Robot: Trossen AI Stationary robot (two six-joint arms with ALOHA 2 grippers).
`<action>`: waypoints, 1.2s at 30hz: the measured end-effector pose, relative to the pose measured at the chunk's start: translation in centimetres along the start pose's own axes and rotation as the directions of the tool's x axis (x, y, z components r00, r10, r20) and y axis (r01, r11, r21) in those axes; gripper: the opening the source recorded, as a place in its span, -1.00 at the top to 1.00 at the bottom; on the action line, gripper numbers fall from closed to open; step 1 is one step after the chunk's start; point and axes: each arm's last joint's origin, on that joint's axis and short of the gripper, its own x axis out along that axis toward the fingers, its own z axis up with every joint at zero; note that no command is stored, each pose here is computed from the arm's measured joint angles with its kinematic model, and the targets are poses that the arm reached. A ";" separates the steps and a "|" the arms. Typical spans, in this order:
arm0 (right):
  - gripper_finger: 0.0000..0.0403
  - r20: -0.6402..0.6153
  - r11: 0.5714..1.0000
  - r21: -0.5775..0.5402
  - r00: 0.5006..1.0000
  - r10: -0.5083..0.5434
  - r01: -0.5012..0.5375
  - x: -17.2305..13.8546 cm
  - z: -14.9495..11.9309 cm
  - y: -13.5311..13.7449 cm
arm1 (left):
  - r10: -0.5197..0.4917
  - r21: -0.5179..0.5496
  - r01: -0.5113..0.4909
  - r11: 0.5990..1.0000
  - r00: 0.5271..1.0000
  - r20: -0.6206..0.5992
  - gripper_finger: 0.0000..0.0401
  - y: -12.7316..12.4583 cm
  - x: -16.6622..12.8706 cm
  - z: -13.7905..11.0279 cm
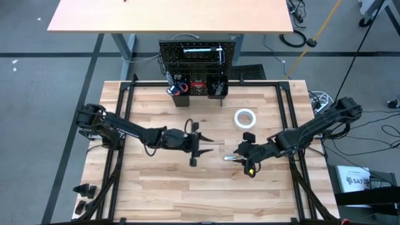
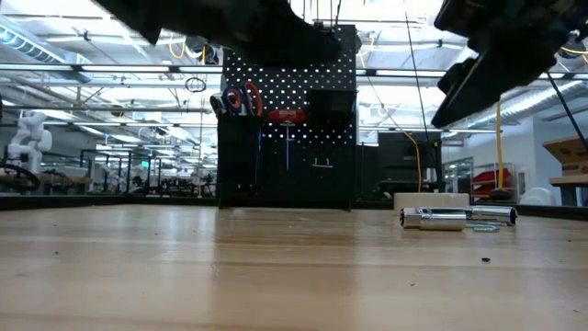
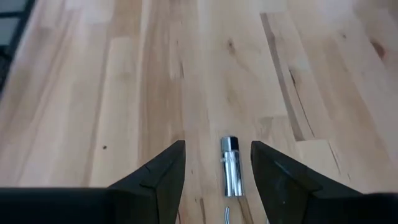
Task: Hang tools onto peg board
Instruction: Put the bottom socket into the right black bin on the peg board
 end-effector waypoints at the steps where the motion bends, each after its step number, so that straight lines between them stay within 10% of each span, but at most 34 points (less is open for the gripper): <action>1: 0.14 -0.004 1.000 -0.003 1.000 -0.002 0.002 0.3 -0.1 0.0 | -0.026 -0.004 0.027 1.000 0.999 0.046 0.18 -0.2 -0.2 -0.3; 26: 0.15 -0.265 0.997 -0.053 0.962 -0.062 0.050 8.2 -3.4 -1.3 | -0.057 -0.028 0.058 0.998 0.997 0.050 0.18 -0.7 -0.7 -2.0; 36: 0.61 -0.337 0.999 -0.049 0.941 -0.033 0.017 8.8 -3.8 -2.0 | -0.060 -0.026 0.061 0.998 0.998 0.034 0.18 -0.8 -0.7 -2.2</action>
